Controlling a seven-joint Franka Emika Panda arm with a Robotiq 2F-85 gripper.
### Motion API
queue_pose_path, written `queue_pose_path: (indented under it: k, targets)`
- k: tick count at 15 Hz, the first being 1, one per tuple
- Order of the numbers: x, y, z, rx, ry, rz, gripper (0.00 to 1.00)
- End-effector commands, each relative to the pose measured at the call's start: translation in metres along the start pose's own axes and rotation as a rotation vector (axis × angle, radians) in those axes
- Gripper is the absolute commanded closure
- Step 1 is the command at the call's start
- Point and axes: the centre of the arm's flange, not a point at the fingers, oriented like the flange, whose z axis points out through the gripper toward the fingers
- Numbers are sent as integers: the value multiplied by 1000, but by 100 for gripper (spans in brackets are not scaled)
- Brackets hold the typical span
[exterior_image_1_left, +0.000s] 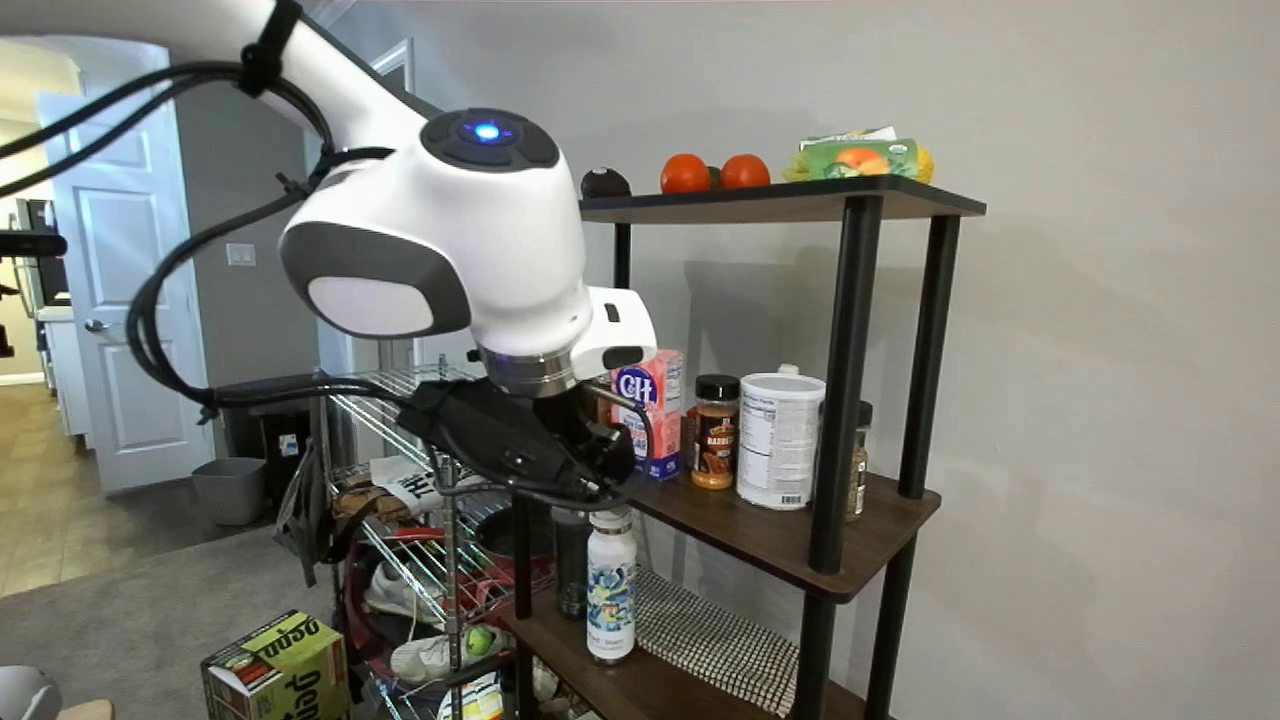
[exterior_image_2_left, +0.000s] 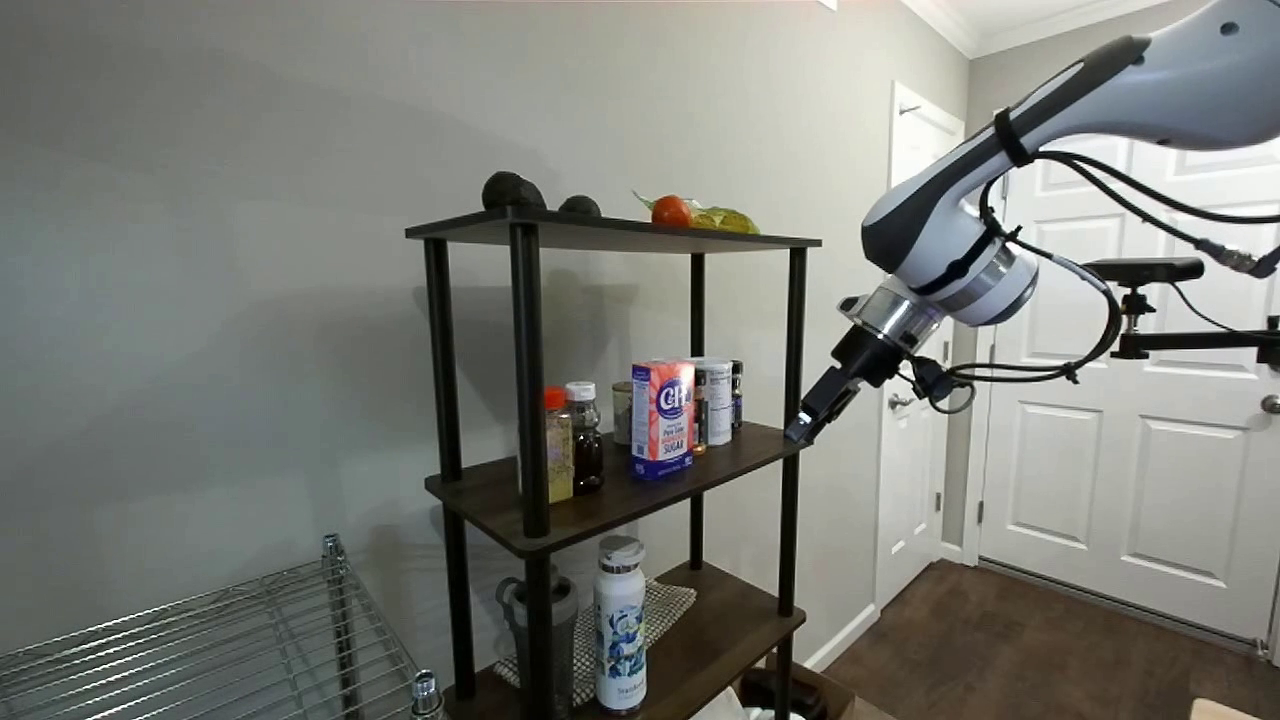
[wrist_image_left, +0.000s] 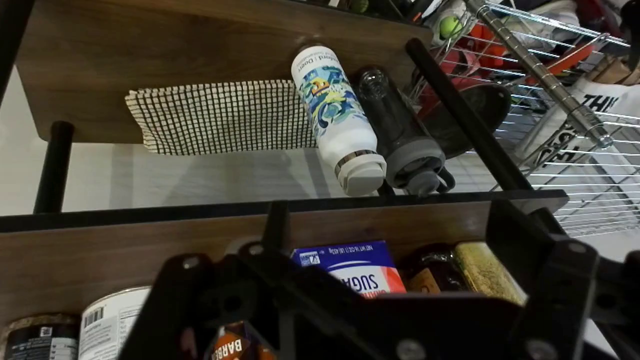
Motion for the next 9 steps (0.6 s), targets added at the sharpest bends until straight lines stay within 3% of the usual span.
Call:
queue_pose_path:
  k: [1, 5, 9]
  targets:
    - [3, 3, 5, -11, 51, -42, 0]
    - [2, -3, -2, -42, 53, -94, 0]
    - [5, -4, -2, -23, 32, -68, 0]
